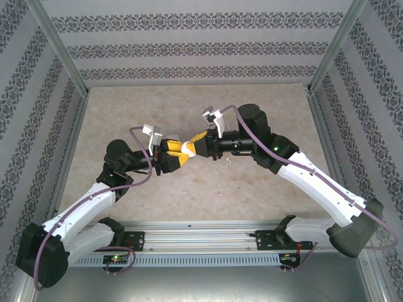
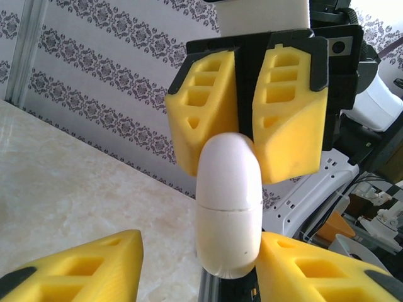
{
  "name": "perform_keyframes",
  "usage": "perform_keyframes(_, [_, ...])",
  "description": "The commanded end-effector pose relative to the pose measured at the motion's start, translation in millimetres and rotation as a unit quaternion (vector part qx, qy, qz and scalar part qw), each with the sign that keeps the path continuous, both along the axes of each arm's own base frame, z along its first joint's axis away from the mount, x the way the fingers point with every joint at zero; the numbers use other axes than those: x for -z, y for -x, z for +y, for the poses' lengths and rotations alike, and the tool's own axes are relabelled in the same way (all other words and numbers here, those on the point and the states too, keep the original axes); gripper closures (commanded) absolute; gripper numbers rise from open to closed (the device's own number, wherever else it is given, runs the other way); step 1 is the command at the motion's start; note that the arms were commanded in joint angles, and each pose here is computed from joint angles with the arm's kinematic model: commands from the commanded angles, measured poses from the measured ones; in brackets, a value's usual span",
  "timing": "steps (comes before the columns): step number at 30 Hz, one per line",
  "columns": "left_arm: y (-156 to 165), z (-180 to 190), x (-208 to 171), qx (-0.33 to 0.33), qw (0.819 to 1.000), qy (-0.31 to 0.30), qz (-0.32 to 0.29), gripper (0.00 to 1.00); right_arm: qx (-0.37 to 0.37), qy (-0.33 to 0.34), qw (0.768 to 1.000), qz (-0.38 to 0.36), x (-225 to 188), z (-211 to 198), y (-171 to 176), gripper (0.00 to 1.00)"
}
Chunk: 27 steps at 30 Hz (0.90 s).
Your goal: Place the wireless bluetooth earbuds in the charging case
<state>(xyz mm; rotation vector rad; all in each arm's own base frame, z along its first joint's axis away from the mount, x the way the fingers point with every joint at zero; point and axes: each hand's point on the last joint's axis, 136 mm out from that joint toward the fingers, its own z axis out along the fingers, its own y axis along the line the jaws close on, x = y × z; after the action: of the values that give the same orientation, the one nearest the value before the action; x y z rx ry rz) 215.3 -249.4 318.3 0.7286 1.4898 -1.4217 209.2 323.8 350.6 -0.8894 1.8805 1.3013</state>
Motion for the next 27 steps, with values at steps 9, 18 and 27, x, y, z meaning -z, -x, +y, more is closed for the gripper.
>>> perform_keyframes(9, [8,-4,-18,0.022,0.999,0.019,-0.028,0.65,-0.02,-0.017,0.999,-0.019,-10,7,4,0.87])
perform_keyframes(18, [9,-6,-19,0.032,0.999,0.019,-0.028,0.72,-0.02,-0.017,1.0,-0.016,-9,9,2,0.87])
perform_keyframes(27, [13,-5,-12,0.034,0.998,0.012,-0.043,1.0,0.003,-0.012,1.0,0.016,0,7,-10,0.83])
